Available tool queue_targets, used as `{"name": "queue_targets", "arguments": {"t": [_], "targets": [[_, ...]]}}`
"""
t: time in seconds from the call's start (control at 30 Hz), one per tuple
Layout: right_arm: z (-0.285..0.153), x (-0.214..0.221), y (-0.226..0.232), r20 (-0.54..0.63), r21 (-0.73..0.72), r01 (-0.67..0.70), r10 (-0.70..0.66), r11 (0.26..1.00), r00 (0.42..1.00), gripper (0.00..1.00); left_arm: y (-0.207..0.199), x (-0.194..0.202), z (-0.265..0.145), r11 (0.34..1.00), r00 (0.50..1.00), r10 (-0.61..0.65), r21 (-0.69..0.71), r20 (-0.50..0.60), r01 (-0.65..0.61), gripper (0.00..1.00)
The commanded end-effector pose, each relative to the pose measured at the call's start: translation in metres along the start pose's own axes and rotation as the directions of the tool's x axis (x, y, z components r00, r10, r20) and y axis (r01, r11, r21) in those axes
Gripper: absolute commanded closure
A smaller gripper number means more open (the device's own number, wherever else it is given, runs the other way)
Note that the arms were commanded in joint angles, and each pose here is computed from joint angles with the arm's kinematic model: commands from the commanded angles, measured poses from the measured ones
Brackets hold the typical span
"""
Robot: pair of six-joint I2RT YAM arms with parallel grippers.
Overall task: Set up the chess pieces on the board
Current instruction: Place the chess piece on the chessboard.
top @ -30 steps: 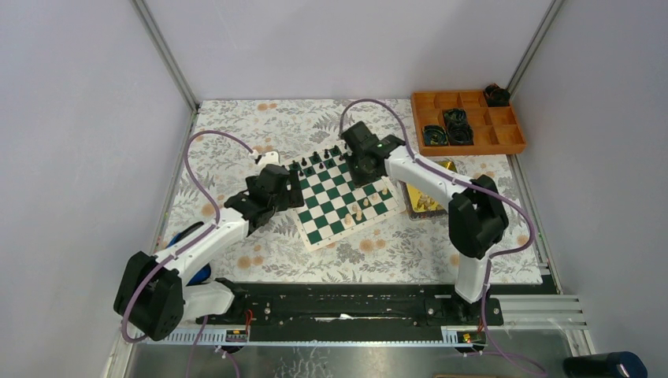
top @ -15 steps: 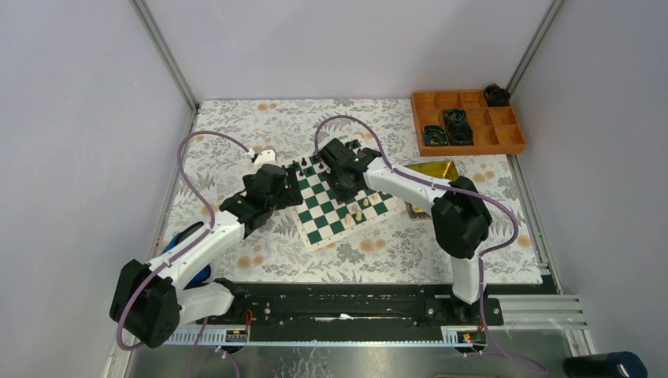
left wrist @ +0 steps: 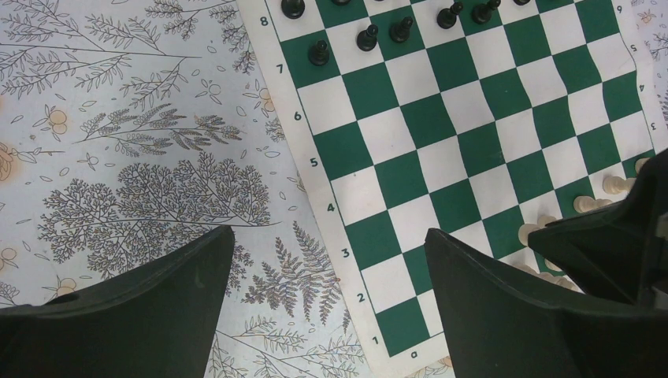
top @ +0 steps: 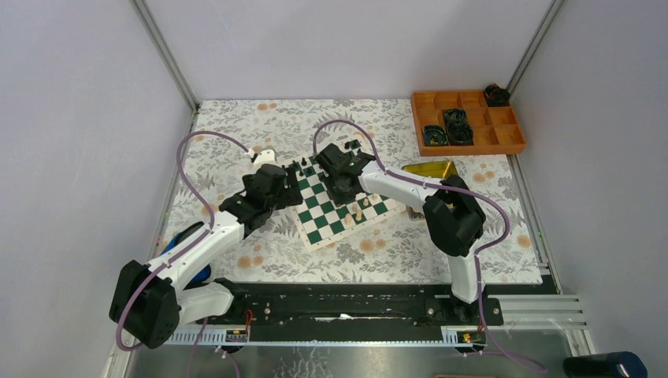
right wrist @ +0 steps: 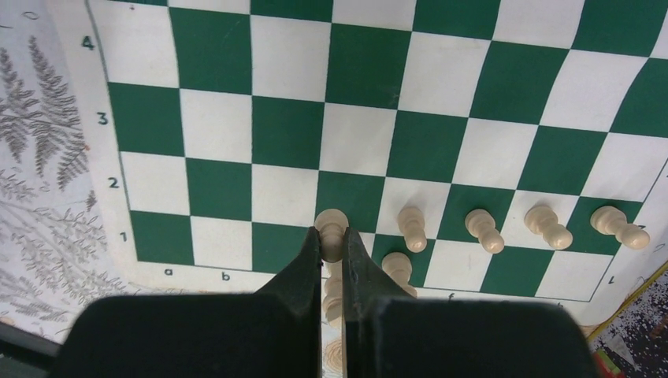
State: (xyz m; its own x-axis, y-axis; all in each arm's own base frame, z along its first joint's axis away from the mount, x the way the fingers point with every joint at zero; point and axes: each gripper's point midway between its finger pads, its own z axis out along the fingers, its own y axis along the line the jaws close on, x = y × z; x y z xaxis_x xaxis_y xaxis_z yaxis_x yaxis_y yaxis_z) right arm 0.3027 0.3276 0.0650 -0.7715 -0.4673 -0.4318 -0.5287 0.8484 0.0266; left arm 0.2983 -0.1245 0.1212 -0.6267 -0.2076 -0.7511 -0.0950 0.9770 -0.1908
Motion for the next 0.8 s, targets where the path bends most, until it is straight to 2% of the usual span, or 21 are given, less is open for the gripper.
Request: {"name": "queue_targets", "arguments": {"t": [0.0,0.77], "targets": [[0.013,0.005,-0.002,-0.005,0.035,-0.004,0.004,0.999,1.000,1.00,-0.002,-0.007,-0.001,1.000,0.999,-0.017,0.004,0.034,0.017,0.01],[0.039,0.018,-0.005,-0.052,0.054,-0.008,0.010,0.999,0.999,1.00,-0.005,-0.007,0.004,1.000,1.000,0.007,0.004,0.027,-0.007,0.01]]}}
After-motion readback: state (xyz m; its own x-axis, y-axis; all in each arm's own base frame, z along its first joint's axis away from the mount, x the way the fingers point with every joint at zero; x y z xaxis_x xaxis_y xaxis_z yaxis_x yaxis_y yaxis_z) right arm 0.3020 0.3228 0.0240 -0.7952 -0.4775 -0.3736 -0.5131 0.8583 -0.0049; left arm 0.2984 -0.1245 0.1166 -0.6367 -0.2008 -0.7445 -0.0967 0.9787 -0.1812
